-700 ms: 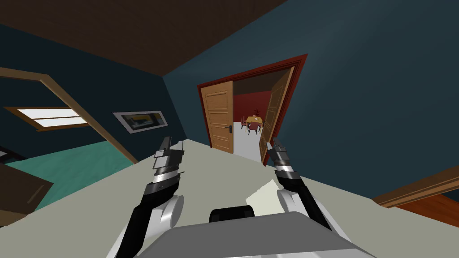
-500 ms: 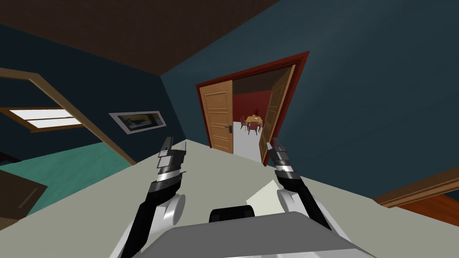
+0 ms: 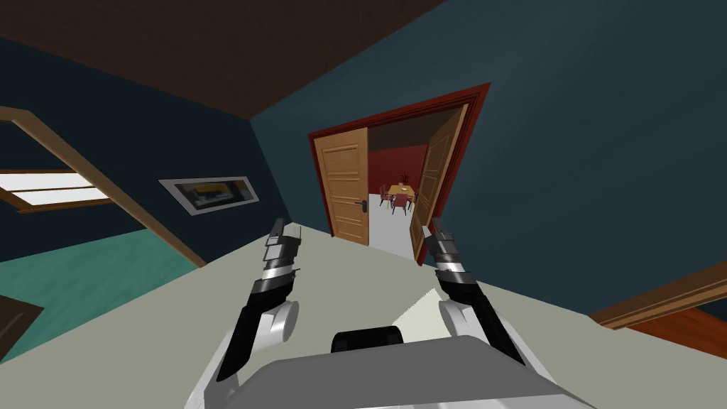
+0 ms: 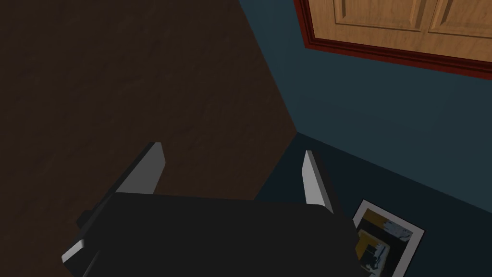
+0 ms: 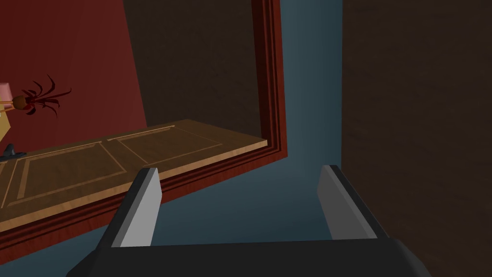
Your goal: Push the door open
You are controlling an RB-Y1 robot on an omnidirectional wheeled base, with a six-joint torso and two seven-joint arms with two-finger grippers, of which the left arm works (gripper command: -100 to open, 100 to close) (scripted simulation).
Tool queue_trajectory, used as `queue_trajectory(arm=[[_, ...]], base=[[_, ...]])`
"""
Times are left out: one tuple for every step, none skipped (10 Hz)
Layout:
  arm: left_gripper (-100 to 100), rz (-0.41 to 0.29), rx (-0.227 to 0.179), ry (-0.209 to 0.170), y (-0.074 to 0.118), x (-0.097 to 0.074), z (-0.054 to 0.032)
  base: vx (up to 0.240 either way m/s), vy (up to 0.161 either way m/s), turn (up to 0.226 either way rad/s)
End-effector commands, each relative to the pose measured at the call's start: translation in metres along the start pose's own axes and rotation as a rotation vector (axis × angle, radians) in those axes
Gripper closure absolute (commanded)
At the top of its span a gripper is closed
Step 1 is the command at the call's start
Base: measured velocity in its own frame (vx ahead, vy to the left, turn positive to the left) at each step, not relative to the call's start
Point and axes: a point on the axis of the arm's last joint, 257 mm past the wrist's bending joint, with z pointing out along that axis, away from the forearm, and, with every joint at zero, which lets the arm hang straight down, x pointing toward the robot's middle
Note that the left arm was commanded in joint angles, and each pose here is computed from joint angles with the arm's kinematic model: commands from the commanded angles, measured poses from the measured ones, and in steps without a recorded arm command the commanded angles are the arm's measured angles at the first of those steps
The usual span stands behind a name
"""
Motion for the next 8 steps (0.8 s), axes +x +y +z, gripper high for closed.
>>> queue_trajectory(arm=[[-100, -0.002, -0.013, 0.008, 0.011, 0.003, -0.0003], [-100, -0.003, -0.020, 0.012, 0.017, 0.004, 0.0003], [-100, -0.004, -0.029, 0.017, 0.024, 0.006, 0.0010], [-100, -0.005, -0.038, 0.021, 0.032, 0.008, 0.0017], [-100, -0.006, -0.046, 0.026, 0.039, 0.009, 0.0023], [-100, -0.007, -0.055, 0.031, 0.046, 0.011, 0.0030], [-100, -0.007, -0.064, 0.035, 0.053, 0.012, 0.0036], [-100, -0.008, -0.074, 0.040, 0.062, 0.014, 0.0044]], base=[[0.084, 0.018, -0.032], [0.079, 0.012, -0.031], [0.075, 0.010, -0.032], [0.072, 0.017, -0.036], [0.088, 0.019, -0.036], [0.092, 0.018, -0.036], [0.091, 0.025, -0.037], [0.088, 0.007, -0.045]])
